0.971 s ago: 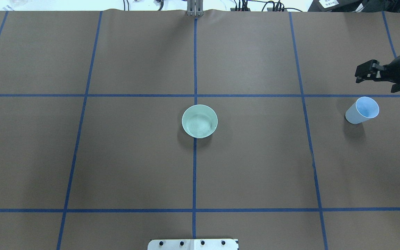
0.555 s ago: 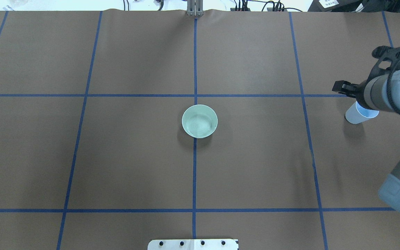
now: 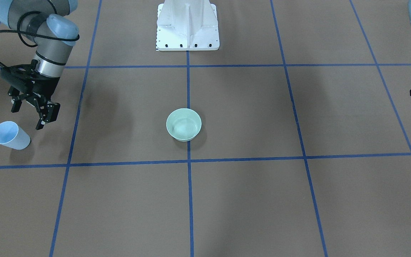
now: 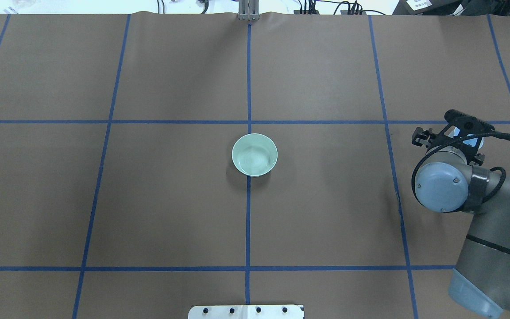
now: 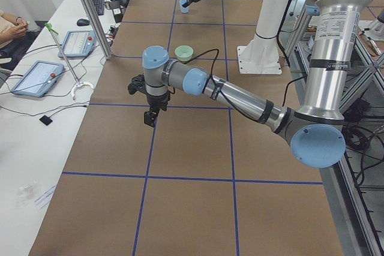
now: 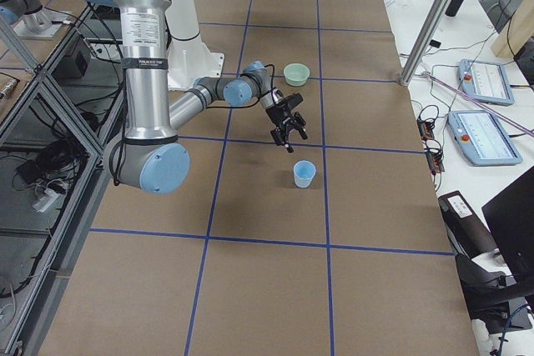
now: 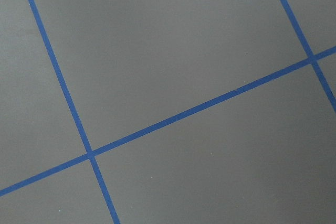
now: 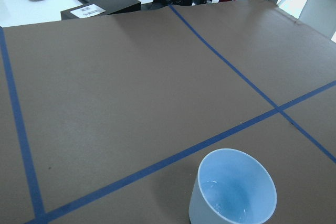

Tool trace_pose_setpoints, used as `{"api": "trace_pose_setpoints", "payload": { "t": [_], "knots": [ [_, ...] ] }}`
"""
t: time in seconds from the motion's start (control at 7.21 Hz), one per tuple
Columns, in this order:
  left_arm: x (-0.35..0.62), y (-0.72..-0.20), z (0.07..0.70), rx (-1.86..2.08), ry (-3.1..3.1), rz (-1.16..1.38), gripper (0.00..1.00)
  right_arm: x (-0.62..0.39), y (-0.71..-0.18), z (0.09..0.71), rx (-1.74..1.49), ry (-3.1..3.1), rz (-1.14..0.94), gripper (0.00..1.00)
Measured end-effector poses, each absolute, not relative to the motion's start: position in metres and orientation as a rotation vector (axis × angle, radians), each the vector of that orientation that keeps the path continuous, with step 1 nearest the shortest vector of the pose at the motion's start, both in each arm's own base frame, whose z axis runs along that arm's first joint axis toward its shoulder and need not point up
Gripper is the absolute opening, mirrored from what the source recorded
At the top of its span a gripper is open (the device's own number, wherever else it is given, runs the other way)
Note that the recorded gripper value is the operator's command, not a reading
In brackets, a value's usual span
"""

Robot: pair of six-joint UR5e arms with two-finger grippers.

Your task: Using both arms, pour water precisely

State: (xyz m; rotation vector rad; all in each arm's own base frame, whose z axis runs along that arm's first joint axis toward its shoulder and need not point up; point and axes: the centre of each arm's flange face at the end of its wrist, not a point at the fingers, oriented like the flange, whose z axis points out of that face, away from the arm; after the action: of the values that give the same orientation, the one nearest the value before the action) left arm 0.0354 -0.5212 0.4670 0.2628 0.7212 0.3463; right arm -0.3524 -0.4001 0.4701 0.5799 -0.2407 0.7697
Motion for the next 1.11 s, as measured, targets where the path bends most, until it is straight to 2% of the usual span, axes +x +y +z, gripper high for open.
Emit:
{"api": "trace_pose_setpoints", "payload": {
  "t": [1.11],
  "knots": [
    [0.036, -0.521, 0.465, 0.264, 0.732, 0.348, 1.00, -0.377, -0.404, 0.557, 0.657, -0.112, 0.927, 1.00]
  ]
}}
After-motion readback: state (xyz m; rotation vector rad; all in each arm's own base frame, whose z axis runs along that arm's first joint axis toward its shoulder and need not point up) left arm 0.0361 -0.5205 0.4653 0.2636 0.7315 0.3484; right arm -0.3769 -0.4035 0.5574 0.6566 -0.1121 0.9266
